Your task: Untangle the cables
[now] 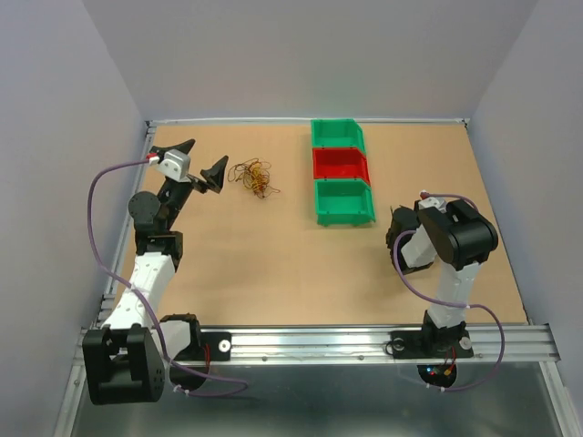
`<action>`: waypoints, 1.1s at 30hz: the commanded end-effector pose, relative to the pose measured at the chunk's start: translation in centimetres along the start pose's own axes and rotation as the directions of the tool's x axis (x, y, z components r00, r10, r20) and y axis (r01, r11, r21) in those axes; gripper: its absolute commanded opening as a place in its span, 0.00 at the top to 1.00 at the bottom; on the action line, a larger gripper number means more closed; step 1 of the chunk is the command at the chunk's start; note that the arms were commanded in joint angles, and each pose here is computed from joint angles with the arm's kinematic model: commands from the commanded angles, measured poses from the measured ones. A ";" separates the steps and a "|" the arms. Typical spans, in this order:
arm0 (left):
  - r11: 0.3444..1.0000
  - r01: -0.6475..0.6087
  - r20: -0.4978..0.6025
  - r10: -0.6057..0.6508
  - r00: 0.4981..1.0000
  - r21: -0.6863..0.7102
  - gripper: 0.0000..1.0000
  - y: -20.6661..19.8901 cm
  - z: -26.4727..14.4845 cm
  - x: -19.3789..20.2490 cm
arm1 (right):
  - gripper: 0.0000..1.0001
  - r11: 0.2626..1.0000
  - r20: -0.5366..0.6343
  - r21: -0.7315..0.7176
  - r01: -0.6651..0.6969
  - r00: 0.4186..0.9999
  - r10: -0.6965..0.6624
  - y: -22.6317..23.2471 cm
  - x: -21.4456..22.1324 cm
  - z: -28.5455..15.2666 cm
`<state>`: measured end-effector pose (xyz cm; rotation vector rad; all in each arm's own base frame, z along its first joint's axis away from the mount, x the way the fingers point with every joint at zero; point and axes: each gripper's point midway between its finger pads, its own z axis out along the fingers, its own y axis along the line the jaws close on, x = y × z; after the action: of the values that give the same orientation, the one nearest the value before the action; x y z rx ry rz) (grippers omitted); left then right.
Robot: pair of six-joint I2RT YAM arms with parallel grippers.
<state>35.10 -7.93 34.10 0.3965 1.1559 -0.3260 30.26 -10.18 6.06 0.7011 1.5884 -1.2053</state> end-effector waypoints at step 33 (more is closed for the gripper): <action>0.993 0.116 -0.805 -0.061 0.590 0.011 0.14 -1.1 9.2 29.0 | 0.00 0.807 0.011 0.304 -0.507 0.849 0.529 -3.7 -1.9 -0.8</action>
<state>52.14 -14.25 8.62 0.5345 2.1010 -0.2985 30.30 -10.17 6.09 0.7029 1.5869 -1.2046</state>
